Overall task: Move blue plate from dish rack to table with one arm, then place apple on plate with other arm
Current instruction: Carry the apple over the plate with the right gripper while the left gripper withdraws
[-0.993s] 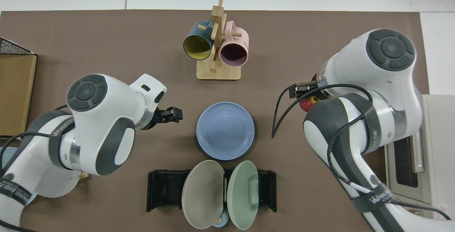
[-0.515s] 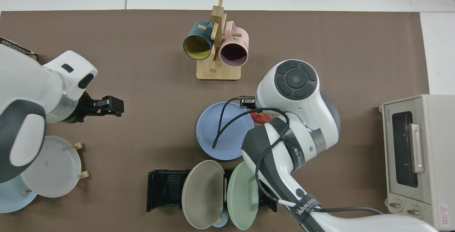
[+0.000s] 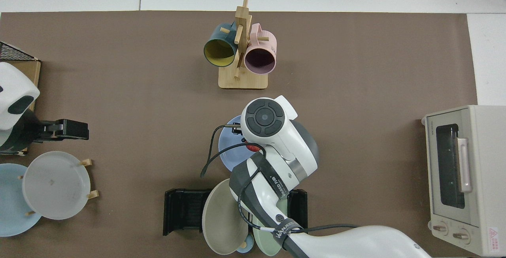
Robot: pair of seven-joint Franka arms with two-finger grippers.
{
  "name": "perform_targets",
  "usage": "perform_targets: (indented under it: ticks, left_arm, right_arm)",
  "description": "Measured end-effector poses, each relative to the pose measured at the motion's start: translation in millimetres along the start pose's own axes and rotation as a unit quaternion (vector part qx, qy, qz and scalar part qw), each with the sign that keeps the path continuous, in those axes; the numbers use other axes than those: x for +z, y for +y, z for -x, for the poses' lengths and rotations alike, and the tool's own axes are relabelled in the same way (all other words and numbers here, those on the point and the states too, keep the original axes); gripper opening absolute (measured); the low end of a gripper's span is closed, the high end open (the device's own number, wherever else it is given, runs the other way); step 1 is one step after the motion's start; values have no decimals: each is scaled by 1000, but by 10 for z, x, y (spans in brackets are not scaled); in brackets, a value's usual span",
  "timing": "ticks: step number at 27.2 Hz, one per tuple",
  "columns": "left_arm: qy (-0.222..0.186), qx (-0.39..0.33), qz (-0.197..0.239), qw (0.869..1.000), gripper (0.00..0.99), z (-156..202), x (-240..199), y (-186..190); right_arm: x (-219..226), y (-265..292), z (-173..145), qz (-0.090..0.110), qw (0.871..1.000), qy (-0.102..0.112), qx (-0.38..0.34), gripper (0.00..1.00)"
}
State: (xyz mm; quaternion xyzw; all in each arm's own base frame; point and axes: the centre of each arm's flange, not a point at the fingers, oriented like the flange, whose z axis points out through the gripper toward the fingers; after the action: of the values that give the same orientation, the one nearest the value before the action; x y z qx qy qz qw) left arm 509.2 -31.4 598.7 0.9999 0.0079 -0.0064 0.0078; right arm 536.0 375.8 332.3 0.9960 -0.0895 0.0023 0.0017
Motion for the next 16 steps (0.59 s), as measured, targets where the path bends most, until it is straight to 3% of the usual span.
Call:
perform_targets:
  ticks: [9,12,14,16]
  left_arm:
    - [-9,26,0,1000,991,-518,-93,-77]
    - [-12,37,0,999,991,-636,-60,-92]
    - [-16,42,0,999,991,-657,-35,-101]
    - [-18,45,1,999,991,-653,-30,-105]
  right_arm:
    - [397,-107,183,7,1000,-8,14,700]
    - [378,-88,157,7,1000,-7,17,819]
    - [322,-75,121,10,1000,-9,19,960]
    - [216,-52,67,18,1000,-15,21,1000]
